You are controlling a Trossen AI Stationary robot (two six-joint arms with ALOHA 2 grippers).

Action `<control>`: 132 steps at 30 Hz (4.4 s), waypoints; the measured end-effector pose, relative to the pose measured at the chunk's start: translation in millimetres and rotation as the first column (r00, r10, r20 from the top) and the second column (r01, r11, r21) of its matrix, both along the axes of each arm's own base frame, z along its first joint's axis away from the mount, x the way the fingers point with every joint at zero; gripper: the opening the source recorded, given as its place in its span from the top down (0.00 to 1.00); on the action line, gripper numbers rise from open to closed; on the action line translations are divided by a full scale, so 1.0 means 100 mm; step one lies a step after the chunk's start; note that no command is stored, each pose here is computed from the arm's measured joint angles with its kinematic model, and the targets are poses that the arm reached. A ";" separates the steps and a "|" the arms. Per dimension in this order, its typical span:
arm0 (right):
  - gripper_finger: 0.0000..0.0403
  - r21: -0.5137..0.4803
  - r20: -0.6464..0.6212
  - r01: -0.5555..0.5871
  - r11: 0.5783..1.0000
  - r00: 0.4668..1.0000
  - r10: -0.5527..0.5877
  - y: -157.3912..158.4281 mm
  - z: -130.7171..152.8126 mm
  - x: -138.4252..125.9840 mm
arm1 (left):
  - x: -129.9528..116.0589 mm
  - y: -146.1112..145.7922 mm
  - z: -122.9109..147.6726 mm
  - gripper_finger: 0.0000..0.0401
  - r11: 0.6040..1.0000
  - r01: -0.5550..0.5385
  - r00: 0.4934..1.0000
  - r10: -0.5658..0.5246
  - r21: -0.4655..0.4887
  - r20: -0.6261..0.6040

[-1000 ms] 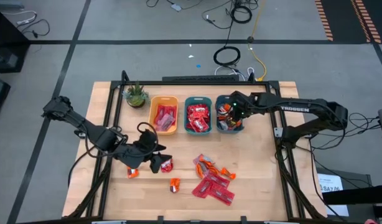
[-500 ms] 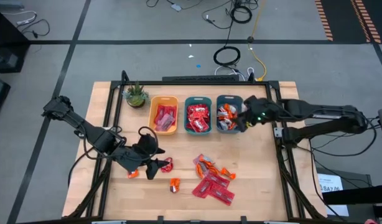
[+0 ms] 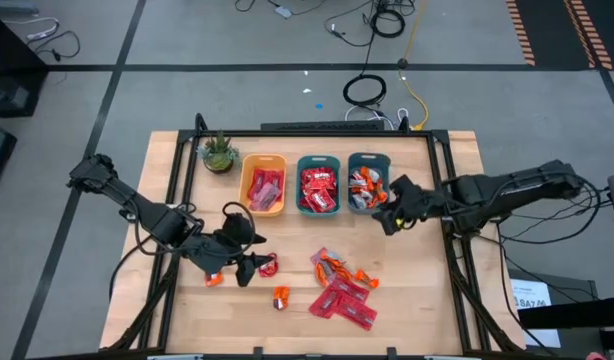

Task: Sort candy
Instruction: Put the red candy into the top left yellow bin

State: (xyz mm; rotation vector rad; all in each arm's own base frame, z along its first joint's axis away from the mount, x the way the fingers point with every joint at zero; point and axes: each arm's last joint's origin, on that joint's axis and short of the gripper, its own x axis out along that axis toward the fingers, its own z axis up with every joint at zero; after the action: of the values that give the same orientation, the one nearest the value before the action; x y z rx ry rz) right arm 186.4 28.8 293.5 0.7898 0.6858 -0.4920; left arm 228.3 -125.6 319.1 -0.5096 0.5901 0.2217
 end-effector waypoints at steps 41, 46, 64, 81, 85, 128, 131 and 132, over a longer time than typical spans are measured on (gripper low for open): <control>0.48 0.048 -0.279 -0.288 0.956 0.916 0.290 0.86 -0.41 -0.42 | 1.00 -0.22 -0.48 0.05 0.984 0.172 0.966 -0.160 -0.040 0.203; 0.48 0.065 -0.273 -0.327 0.943 0.903 0.332 0.96 -0.56 -0.51 | 1.40 -0.38 -0.78 0.05 0.978 0.206 0.971 -0.200 -0.031 0.132; 0.48 0.095 -0.214 -0.482 0.871 0.845 0.490 1.21 -0.65 -0.71 | 2.09 -1.06 -1.89 0.05 0.951 0.262 0.932 -0.204 0.166 -0.298; 0.48 0.088 -0.212 -0.551 0.830 0.803 0.556 1.29 -0.65 -0.82 | 1.88 -1.11 -2.11 0.25 0.969 0.174 0.885 -0.075 0.177 -0.460; 0.48 0.081 -0.211 -0.563 0.822 0.797 0.566 1.30 -0.65 -0.84 | 1.86 -1.10 -2.12 0.38 0.967 0.178 0.873 -0.070 0.183 -0.483; 0.48 -0.164 0.088 -0.311 0.936 0.941 0.328 1.29 -0.55 -0.74 | 1.06 1.57 -0.04 0.99 0.980 0.069 0.987 -0.039 0.189 -0.156; 0.48 -0.171 0.095 -0.291 0.941 0.946 0.310 1.27 -0.55 -0.72 | 0.79 1.80 -0.23 0.99 0.983 0.009 0.986 0.021 0.183 -0.164; 0.48 -0.173 0.094 -0.288 0.942 0.947 0.307 1.27 -0.55 -0.71 | 0.70 1.87 -0.29 0.99 0.983 -0.011 0.984 0.043 0.186 -0.174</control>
State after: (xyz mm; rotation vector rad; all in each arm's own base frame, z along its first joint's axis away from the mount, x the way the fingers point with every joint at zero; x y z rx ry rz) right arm 115.0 155.6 238.7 0.5487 0.6330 -0.2166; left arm 298.5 61.2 289.8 -0.3204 0.7293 0.3470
